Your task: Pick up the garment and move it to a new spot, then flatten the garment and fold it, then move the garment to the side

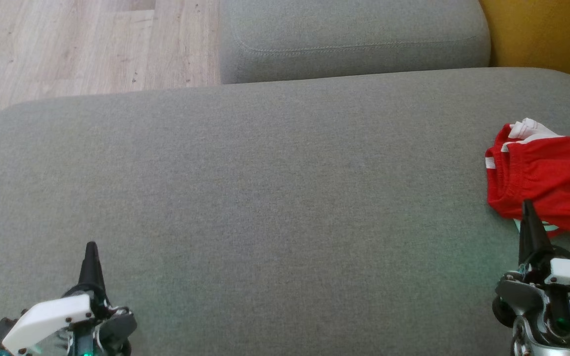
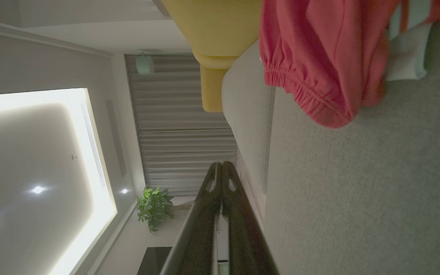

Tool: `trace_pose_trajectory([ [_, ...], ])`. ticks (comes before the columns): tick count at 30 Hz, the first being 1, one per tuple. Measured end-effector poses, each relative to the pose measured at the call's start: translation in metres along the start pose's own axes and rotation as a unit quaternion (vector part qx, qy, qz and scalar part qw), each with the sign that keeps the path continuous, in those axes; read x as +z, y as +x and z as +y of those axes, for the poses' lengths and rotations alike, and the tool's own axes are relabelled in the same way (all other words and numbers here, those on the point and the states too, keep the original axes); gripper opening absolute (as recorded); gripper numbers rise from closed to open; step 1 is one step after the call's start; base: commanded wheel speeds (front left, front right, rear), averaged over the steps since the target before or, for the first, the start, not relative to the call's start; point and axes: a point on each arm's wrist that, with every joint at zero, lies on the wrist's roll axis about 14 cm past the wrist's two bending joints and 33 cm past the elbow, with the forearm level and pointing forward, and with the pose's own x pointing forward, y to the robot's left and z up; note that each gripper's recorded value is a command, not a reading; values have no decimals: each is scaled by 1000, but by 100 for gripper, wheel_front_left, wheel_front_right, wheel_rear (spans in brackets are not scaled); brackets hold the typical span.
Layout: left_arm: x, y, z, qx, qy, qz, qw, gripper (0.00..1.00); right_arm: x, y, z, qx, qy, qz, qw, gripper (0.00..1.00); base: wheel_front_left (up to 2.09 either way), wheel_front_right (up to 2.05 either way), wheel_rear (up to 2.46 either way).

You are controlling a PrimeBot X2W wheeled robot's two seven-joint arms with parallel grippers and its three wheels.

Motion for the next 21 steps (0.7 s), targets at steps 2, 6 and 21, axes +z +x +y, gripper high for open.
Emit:
trace_pose_trajectory([
  [2, 0, 0, 0, 0, 0, 0, 1000, 0, 0, 0, 0, 0, 0, 0, 1000, 0, 0, 0, 0],
  [6, 0, 0, 0, 0, 0, 0, 1000, 0, 0, 0, 0, 0, 0, 0, 1000, 0, 0, 0, 0],
  [21, 0, 0, 0, 0, 0, 0, 1000, 0, 0, 0, 0, 0, 0, 0, 1000, 0, 0, 0, 0],
])
